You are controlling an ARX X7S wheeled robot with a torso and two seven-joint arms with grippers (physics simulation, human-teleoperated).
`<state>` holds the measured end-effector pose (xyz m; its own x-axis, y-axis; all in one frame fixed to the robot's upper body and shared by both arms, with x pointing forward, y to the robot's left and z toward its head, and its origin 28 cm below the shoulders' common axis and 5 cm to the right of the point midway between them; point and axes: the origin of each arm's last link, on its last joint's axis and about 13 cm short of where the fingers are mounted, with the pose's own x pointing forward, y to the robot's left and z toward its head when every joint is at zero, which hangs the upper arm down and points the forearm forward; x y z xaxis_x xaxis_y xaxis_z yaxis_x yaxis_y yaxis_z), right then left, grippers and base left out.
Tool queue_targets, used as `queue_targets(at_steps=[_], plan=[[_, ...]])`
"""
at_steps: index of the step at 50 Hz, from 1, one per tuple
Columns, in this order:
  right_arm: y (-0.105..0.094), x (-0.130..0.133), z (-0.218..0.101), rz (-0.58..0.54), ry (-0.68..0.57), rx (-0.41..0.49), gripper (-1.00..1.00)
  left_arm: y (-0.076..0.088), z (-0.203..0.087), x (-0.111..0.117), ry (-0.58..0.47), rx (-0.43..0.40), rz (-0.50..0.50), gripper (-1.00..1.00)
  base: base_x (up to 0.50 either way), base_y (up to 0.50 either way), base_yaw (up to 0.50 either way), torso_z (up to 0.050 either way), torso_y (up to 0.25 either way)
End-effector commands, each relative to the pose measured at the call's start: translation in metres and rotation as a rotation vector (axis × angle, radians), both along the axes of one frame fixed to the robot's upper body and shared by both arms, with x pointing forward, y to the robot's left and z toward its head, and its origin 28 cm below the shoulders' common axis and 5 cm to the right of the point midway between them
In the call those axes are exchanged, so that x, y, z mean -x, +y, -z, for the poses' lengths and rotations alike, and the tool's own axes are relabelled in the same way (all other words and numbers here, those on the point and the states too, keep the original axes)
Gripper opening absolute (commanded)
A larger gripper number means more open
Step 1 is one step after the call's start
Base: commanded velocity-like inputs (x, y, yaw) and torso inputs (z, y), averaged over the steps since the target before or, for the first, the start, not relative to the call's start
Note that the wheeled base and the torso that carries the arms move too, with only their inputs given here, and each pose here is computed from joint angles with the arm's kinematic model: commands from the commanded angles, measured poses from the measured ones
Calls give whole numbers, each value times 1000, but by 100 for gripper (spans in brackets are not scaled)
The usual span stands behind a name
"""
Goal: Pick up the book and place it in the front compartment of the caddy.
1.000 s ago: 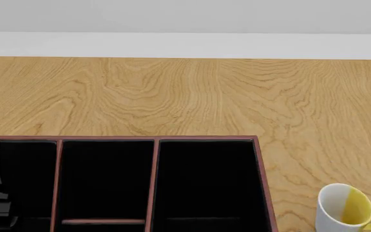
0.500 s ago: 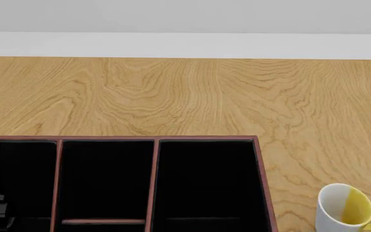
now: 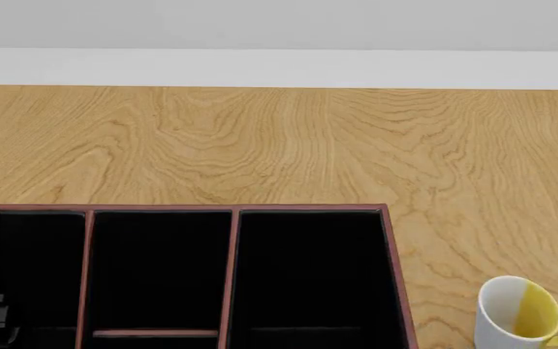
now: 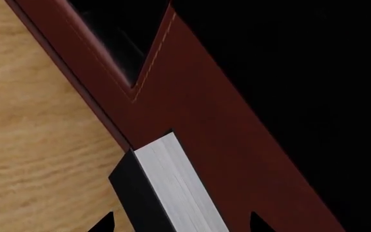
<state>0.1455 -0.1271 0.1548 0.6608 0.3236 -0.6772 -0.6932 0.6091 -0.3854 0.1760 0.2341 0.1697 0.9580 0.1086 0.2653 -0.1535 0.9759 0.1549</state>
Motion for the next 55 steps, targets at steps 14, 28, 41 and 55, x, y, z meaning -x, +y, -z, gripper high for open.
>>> queue_targets(at_steps=[14,28,41,55], plan=[[1,-6,12,1,25,12,100,0,1,1,1,2,-4,100,0,0,0,0,0],[0,-10,19,9,39,17,100,0,-1,0,0,1,-3,100,0,0,0,0,0],[0,-13,21,11,50,27,100,0,-2,-1,-3,1,0,100,0,0,0,0,0],[4,-8,20,-22,57,25,-100,2,0,0,-3,5,-8,100,5,1,5,-1,0]])
